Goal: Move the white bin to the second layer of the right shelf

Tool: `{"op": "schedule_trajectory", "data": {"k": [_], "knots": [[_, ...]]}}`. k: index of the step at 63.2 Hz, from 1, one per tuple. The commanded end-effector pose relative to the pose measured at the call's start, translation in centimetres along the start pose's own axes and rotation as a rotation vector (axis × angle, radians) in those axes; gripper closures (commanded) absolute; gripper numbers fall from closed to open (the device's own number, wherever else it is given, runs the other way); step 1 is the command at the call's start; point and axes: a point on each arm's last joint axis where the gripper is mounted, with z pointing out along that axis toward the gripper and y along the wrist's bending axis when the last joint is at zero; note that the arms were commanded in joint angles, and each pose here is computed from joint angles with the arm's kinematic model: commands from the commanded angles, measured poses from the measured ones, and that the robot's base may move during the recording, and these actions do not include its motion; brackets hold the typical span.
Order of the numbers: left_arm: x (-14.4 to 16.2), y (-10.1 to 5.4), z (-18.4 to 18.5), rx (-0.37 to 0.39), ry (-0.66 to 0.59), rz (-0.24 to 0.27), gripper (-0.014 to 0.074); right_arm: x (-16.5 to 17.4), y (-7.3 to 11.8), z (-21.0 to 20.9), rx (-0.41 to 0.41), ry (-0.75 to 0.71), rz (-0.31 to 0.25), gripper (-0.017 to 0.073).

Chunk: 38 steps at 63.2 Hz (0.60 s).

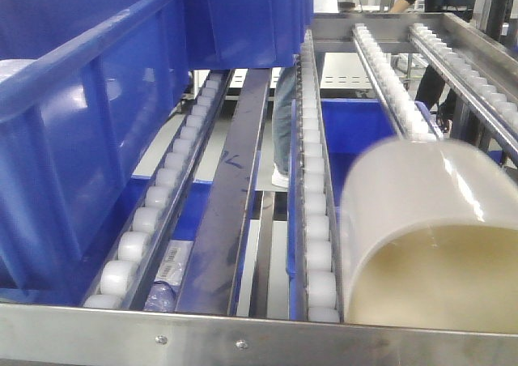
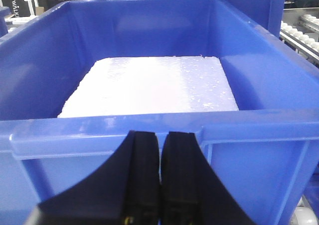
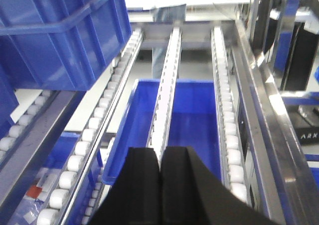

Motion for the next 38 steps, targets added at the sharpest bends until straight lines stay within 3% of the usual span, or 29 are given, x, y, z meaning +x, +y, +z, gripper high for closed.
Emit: {"op": "schedule_trajectory", "data": {"k": [1, 38], "knots": [[0.41, 0.01, 0.02, -0.002, -0.061, -0.009, 0.0509, -1.29, 0.05, -0.57, -0.005, -0.121, -0.004, 0.0503], [0.41, 0.01, 0.02, -0.002, -0.061, -0.009, 0.0509, -1.12, 0.07, -0.55, -0.009, -0.120, -0.003, 0.0503]]}}
